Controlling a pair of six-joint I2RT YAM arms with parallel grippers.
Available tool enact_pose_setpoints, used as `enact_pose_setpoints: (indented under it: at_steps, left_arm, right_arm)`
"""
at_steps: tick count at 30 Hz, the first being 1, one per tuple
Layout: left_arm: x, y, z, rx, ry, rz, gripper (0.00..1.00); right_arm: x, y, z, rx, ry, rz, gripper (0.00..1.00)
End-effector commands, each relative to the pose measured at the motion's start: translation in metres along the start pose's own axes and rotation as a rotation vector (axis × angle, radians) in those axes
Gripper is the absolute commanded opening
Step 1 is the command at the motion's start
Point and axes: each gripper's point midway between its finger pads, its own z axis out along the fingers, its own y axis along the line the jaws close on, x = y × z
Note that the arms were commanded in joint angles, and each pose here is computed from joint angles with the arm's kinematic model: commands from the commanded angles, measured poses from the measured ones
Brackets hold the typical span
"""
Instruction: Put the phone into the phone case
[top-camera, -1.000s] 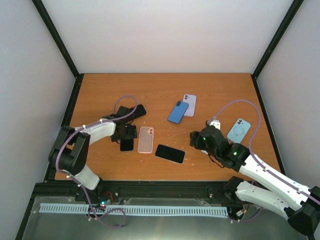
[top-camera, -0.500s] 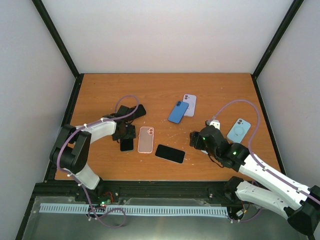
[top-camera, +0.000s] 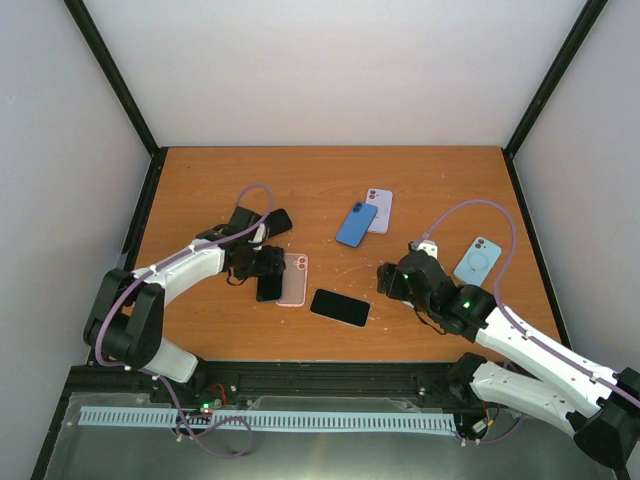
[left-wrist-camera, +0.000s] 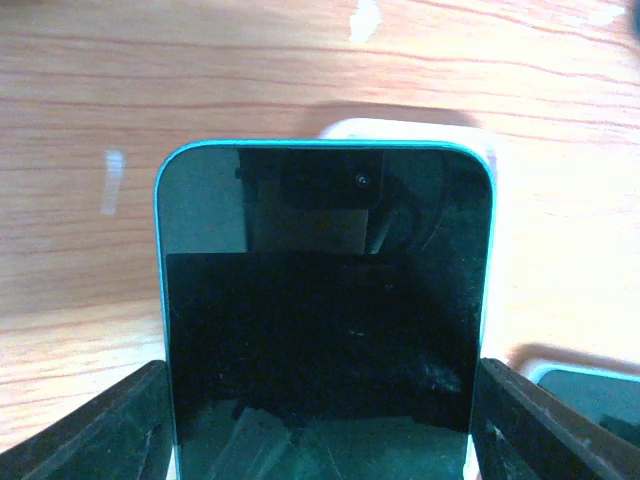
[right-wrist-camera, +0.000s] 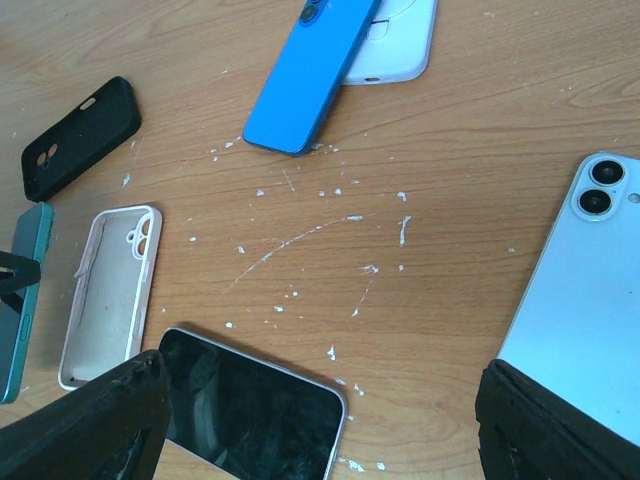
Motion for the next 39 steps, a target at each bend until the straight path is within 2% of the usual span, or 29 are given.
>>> enact_pose_setpoints:
  at_steps: [1, 5, 9, 23, 29, 39]
  left_arm:
    - [-0.017, -0.064, -0.025, 0.270, -0.045, 0.075, 0.58]
    - [-0.014, -0.085, -0.026, 0.385, -0.027, 0.079, 0.57]
    - [-0.011, -0.090, -0.017, 0.423, -0.006, 0.076, 0.57]
    - [-0.001, -0.072, 0.021, 0.352, 0.043, 0.048, 0.59]
    - [-0.002, -0.066, 0.030, 0.320, 0.046, 0.038, 0.65]
    - [-0.012, -0.060, 0.010, 0.267, -0.013, -0.008, 0.89]
  right_arm:
    - [-0.004, 0.002, 0.000, -0.008, -0.014, 0.026, 0.82]
    - [-0.002, 0.002, 0.001, -0.015, -0.007, 0.031, 0.82]
    - [0.002, 0.003, 0.002, -0.023, 0.007, 0.035, 0.82]
    - [0.002, 0.002, 0.000, -0.026, 0.005, 0.040, 0.82]
    - [0.002, 0.003, 0.001, -0.032, 0.005, 0.044, 0.82]
    - [0.003, 0.006, 0.003, -0.040, 0.012, 0.044, 0.82]
